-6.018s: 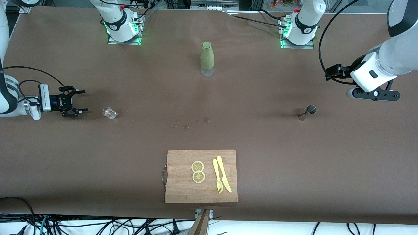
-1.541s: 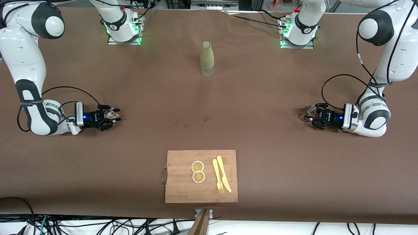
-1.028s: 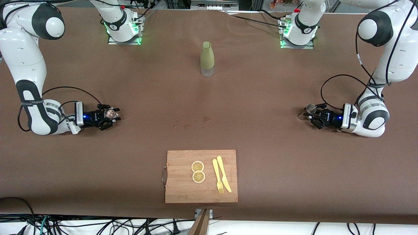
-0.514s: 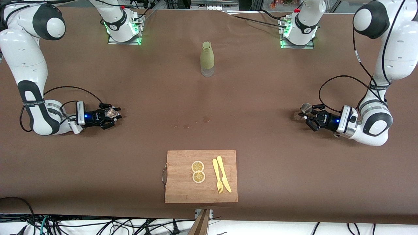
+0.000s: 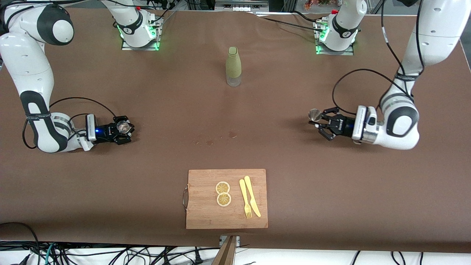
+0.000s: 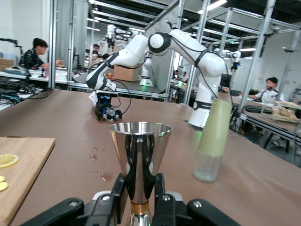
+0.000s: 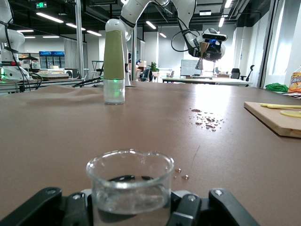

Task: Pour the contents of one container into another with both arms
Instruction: 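Lift the glass cup with the right gripper while the left gripper lifts the jigger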

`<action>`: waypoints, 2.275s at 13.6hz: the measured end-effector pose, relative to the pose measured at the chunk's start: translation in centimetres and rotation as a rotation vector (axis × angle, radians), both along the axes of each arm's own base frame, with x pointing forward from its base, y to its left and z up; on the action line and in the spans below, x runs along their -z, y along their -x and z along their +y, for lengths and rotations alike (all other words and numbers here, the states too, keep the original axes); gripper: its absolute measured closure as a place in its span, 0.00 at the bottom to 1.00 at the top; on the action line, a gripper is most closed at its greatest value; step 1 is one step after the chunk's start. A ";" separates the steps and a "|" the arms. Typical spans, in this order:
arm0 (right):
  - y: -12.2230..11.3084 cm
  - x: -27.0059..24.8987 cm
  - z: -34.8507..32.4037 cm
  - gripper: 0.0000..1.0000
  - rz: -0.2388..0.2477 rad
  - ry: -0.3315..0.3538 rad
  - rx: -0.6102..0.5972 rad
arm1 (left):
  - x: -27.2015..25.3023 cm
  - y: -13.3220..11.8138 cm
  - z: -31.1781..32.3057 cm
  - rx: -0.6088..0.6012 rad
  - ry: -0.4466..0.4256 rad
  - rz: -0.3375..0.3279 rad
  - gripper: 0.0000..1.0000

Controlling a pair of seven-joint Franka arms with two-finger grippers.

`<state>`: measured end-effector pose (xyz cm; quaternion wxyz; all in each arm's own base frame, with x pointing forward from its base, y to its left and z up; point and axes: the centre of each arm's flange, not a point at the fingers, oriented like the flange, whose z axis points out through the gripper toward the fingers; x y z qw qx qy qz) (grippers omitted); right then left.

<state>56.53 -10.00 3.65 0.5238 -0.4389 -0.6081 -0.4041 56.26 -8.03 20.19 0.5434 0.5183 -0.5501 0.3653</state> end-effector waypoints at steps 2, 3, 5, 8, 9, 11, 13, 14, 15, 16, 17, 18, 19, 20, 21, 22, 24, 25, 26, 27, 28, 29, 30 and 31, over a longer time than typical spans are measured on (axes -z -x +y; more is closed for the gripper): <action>0.0 0.0 0.1 0.87 0.000 0.000 -0.002 | 0.6 1.2 -2.9 -0.056 0.028 0.021 0.73; 0.0 0.0 0.2 0.87 0.003 0.001 -0.003 | 0.9 1.6 -4.4 -0.085 0.053 0.027 0.73; -0.1 0.0 0.3 0.87 0.006 0.001 -0.006 | 1.3 2.4 -7.4 -0.131 0.104 0.037 0.73; -0.1 0.0 0.7 0.87 0.022 0.006 -0.011 | 2.1 3.5 -10.0 -0.151 0.110 0.026 0.73; -0.2 -0.2 1.0 0.87 0.025 0.007 -0.016 | 2.3 3.8 -10.5 -0.150 0.115 0.019 0.73; -0.8 -1.3 1.8 0.87 0.019 0.015 -0.029 | 2.5 4.4 -11.6 -0.132 0.117 0.013 0.73; -1.8 -3.6 2.6 0.87 0.018 0.038 -0.044 | 2.9 5.0 -12.9 -0.113 0.099 0.014 0.73; -2.3 -5.0 3.1 0.87 0.013 0.051 -0.053 | 3.2 5.3 -13.4 -0.107 0.089 0.015 0.73; -2.7 -6.4 3.7 0.87 0.018 0.067 -0.060 | 3.4 5.6 -14.0 -0.111 0.088 0.015 0.73; -3.0 -7.7 4.2 0.87 0.026 0.081 -0.065 | 3.4 5.7 -14.5 -0.122 0.093 0.013 0.73; -3.2 -9.1 4.7 0.87 0.034 0.096 -0.070 | 3.5 5.9 -15.2 -0.131 0.098 0.003 0.73; -3.3 -10.4 5.3 0.87 0.042 0.109 -0.075 | 3.9 6.1 -16.0 -0.141 0.102 -0.015 0.73; -3.4 -11.8 5.9 0.87 0.049 0.121 -0.080 | 4.3 6.5 -16.7 -0.148 0.108 -0.035 0.73; -3.5 -13.1 6.6 0.87 0.056 0.133 -0.083 | 4.8 6.8 -17.4 -0.146 0.112 -0.045 0.73; -3.7 -14.6 7.3 0.87 0.062 0.146 -0.088 | 5.2 7.2 -17.9 -0.141 0.113 -0.051 0.73; -3.8 -16.0 8.2 0.87 0.064 0.159 -0.094 | 5.5 7.4 -18.2 -0.137 0.107 -0.053 0.73; -4.1 -19.2 10.4 0.87 0.059 0.171 -0.098 | 5.9 7.7 -19.0 -0.152 0.097 -0.054 0.73; -4.1 -20.5 11.8 0.87 0.049 0.169 -0.096 | 6.0 7.9 -19.7 -0.160 0.096 -0.054 0.73; -4.1 -21.5 13.4 0.87 0.036 0.166 -0.094 | 6.0 8.2 -20.2 -0.162 0.091 -0.055 0.73; -4.1 -22.2 15.0 0.87 0.028 0.165 -0.088 | 6.1 8.3 -20.5 -0.162 0.088 -0.057 0.73; -4.0 -22.7 16.6 0.87 0.026 0.163 -0.080 | 6.1 8.3 -20.6 -0.162 0.087 -0.059 0.73; -3.8 -23.1 18.0 0.87 0.030 0.160 -0.069 | 6.1 8.3 -20.5 -0.163 0.086 -0.060 0.73; -3.6 -23.5 19.3 0.87 0.033 0.156 -0.059 | 6.0 8.2 -20.5 -0.164 0.086 -0.062 0.73; -3.3 -23.9 20.5 0.87 0.036 0.152 -0.050 | 6.0 8.2 -20.5 -0.164 0.087 -0.062 0.73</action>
